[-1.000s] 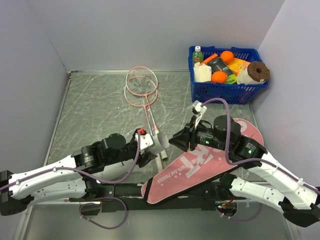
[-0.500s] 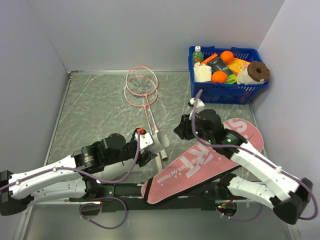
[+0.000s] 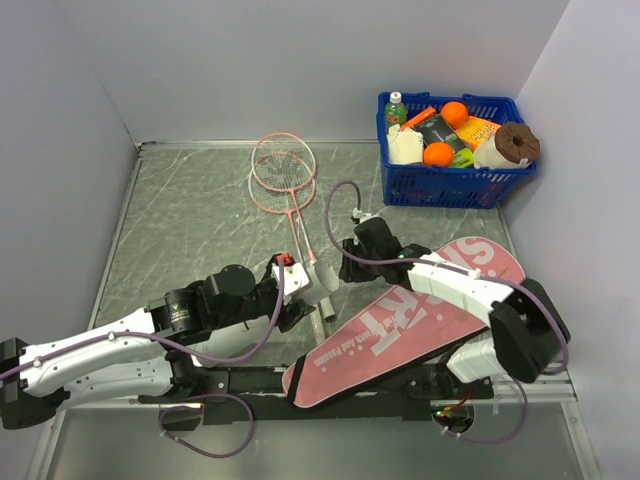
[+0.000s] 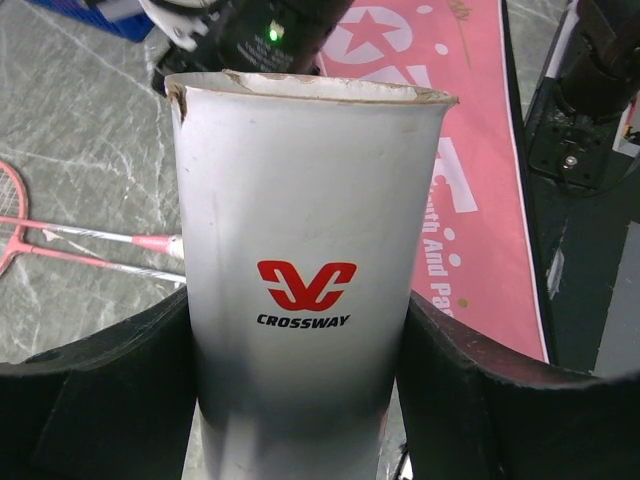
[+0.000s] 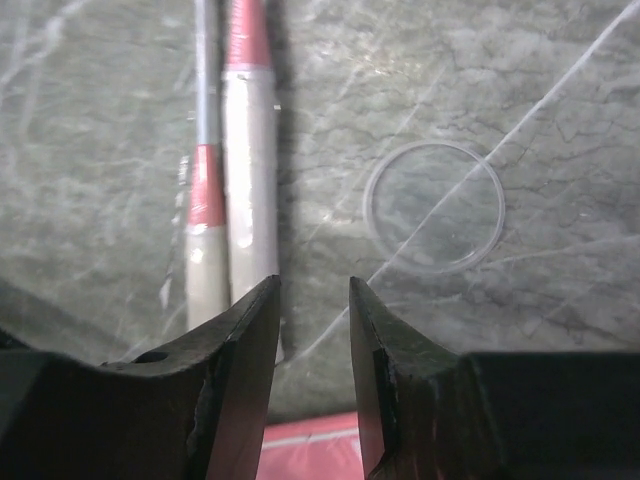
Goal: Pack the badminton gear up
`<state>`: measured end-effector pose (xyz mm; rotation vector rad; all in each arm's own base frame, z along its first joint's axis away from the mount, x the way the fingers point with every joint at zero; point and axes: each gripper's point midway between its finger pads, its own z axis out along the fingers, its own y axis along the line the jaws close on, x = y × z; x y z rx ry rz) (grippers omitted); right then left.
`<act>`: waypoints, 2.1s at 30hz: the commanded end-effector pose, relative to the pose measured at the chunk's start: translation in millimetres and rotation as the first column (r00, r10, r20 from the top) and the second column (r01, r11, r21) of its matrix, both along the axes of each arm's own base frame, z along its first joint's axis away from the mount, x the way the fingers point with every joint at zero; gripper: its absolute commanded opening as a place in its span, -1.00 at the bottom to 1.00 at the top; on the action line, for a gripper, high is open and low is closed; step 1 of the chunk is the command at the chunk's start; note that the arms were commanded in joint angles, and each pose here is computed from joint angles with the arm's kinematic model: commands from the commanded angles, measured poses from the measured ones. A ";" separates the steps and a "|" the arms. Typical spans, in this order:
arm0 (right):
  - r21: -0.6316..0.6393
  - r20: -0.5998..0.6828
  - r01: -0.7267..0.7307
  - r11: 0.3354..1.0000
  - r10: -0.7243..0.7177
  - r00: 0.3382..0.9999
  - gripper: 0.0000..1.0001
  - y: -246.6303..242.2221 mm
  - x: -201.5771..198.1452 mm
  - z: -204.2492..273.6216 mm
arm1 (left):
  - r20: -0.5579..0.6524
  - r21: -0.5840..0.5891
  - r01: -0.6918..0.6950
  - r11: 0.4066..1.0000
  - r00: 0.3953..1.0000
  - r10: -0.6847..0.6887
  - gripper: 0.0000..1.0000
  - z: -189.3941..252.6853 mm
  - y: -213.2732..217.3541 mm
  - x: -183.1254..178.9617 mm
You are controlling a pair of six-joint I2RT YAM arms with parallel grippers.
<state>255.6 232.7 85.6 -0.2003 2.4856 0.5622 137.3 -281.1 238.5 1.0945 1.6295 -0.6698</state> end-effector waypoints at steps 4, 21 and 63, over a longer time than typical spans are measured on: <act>-0.009 -0.024 0.059 0.998 -0.059 0.998 -0.15 12.8 22.3 -18.7 | 0.043 -0.082 -0.083 0.993 0.995 0.087 -0.98 36.4 5.8 12.8; -0.172 -0.053 0.108 0.979 -0.119 0.992 -0.13 5.2 35.5 -57.2 | 0.038 -0.064 -0.071 0.995 0.997 0.073 -0.98 33.9 5.2 11.0; 0.176 0.240 -0.093 0.980 0.049 0.970 -1.00 -17.5 -42.4 135.9 | 0.002 0.040 -0.003 0.999 1.000 0.003 -0.98 -1.8 -16.1 7.7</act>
